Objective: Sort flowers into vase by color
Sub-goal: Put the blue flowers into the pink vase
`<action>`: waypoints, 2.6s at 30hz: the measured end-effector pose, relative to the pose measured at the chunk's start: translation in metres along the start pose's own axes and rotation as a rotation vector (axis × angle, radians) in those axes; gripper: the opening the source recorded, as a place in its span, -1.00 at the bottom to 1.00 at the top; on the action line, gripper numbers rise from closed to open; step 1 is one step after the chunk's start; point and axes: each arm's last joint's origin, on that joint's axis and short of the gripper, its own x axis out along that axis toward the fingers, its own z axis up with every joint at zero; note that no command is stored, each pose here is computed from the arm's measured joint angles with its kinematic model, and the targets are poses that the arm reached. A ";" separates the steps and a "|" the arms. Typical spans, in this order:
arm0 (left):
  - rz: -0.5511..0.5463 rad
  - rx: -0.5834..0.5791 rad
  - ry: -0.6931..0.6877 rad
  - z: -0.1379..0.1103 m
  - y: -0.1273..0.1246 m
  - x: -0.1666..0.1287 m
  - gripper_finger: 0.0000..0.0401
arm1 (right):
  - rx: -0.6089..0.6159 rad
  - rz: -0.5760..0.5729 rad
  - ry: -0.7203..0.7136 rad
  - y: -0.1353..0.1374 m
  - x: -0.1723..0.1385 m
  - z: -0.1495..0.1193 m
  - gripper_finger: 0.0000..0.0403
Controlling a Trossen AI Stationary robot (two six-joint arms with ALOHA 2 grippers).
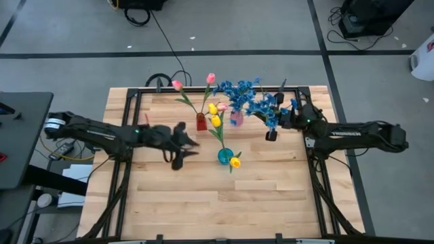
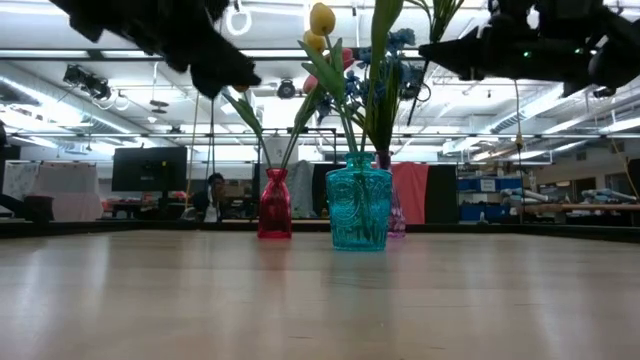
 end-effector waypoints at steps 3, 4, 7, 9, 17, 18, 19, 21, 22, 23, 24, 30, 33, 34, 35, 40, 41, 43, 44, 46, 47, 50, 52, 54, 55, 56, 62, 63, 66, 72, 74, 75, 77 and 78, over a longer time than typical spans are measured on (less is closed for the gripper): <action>-0.024 -0.005 0.146 -0.028 -0.004 0.019 -0.15 | 0.039 -0.001 0.013 0.004 -0.005 0.006 -0.82; -0.020 0.009 0.184 -0.037 -0.005 0.026 -0.15 | 0.051 -0.006 0.019 0.006 -0.007 0.008 -0.82; 0.038 -0.006 0.190 -0.060 -0.004 0.041 -0.15 | 0.078 -0.009 0.019 0.010 -0.012 0.014 -0.82; 0.087 -0.051 0.127 -0.073 -0.002 0.050 -0.15 | 0.084 0.003 0.017 0.013 -0.014 0.017 -0.82; 0.218 -0.086 0.012 -0.117 0.004 0.058 -0.15 | 0.103 0.028 0.032 0.025 -0.015 0.020 -0.82; 0.231 -0.083 0.021 -0.120 0.004 0.058 -0.15 | 0.104 0.029 0.031 0.026 -0.015 0.020 -0.82; 0.234 -0.082 0.017 -0.121 0.004 0.059 -0.15 | 0.105 0.026 0.033 0.027 -0.015 0.020 -0.82; 0.233 -0.083 0.003 -0.124 0.004 0.064 -0.15 | 0.107 0.029 0.033 0.028 -0.014 0.020 -0.82; 0.230 -0.085 -0.006 -0.125 0.004 0.066 -0.15 | 0.108 0.030 0.030 0.029 -0.013 0.020 -0.82; 0.221 -0.085 -0.012 -0.126 0.004 0.069 -0.15 | 0.108 0.033 0.032 0.030 -0.013 0.020 -0.82; 0.213 -0.086 -0.016 -0.127 0.003 0.073 -0.15 | 0.109 0.037 0.032 0.030 -0.012 0.020 -0.82; 0.055 -0.106 -0.129 -0.122 -0.003 0.094 -0.08 | 0.108 -0.050 0.020 0.029 -0.016 0.026 -0.82; 0.002 -0.098 -0.184 -0.115 -0.005 0.105 0.06 | 0.107 -0.072 0.012 0.027 -0.020 0.029 -0.82; -0.001 -0.084 -0.187 -0.113 -0.006 0.109 0.13 | 0.107 -0.073 0.016 0.027 -0.021 0.029 -0.82; -0.004 -0.073 -0.194 -0.110 -0.006 0.114 0.20 | 0.107 -0.071 0.019 0.027 -0.022 0.029 -0.82; 0.085 -0.066 -0.150 -0.109 -0.004 0.124 0.60 | 0.127 -0.061 0.036 0.028 -0.023 0.028 -0.82; 0.106 -0.067 -0.142 -0.111 -0.003 0.123 0.66 | 0.134 -0.059 0.042 0.028 -0.023 0.028 -0.82; 0.129 -0.078 -0.131 -0.116 0.001 0.119 0.75 | 0.137 -0.056 0.055 0.028 -0.023 0.027 -0.82; 0.145 -0.092 -0.129 -0.118 0.004 0.116 0.77 | 0.138 -0.055 0.055 0.028 -0.023 0.027 -0.82; 0.198 -0.124 -0.114 -0.125 0.012 0.108 0.78 | 0.139 -0.052 0.055 0.029 -0.024 0.027 -0.82; 0.232 -0.141 -0.108 -0.130 0.016 0.102 0.77 | 0.138 -0.051 0.056 0.029 -0.023 0.027 -0.82; 0.331 -0.169 -0.139 -0.142 0.027 0.084 0.71 | 0.137 -0.045 0.052 0.029 -0.023 0.027 -0.82; 0.366 -0.174 -0.178 -0.146 0.030 0.072 0.67 | 0.134 -0.044 0.048 0.029 -0.023 0.027 -0.82; 0.421 -0.175 -0.193 -0.150 0.031 0.065 0.62 | 0.133 -0.042 0.052 0.029 -0.023 0.027 -0.82; 0.466 -0.167 -0.196 -0.151 0.033 0.063 0.60 | 0.132 -0.041 0.051 0.029 -0.022 0.026 -0.82; 0.510 -0.152 -0.198 -0.150 0.034 0.062 0.58 | 0.132 -0.039 0.052 0.029 -0.022 0.026 -0.82; 0.696 -0.090 -0.168 -0.143 0.042 0.072 0.58 | 0.130 -0.033 0.065 0.030 -0.020 0.024 -0.82; 0.716 -0.089 -0.156 -0.143 0.044 0.074 0.59 | 0.129 -0.032 0.067 0.030 -0.020 0.024 -0.82; 0.744 -0.126 -0.165 -0.140 0.051 0.077 0.69 | 0.129 -0.032 0.066 0.030 -0.020 0.024 -0.82; 0.731 -0.206 -0.198 -0.136 0.071 0.079 0.90 | 0.129 -0.036 0.049 0.030 -0.020 0.025 -0.82; 0.688 -0.229 -0.211 -0.133 0.077 0.081 0.92 | 0.122 -0.037 0.045 0.030 -0.020 0.026 -0.82; 0.668 -0.234 -0.218 -0.131 0.079 0.082 0.91 | 0.117 -0.038 0.043 0.030 -0.020 0.026 -0.82; 0.659 -0.220 -0.223 -0.128 0.083 0.084 0.88 | 0.115 -0.038 0.043 0.030 -0.020 0.026 -0.82; 0.664 -0.202 -0.220 -0.127 0.084 0.084 0.86 | 0.115 -0.038 0.044 0.030 -0.020 0.026 -0.82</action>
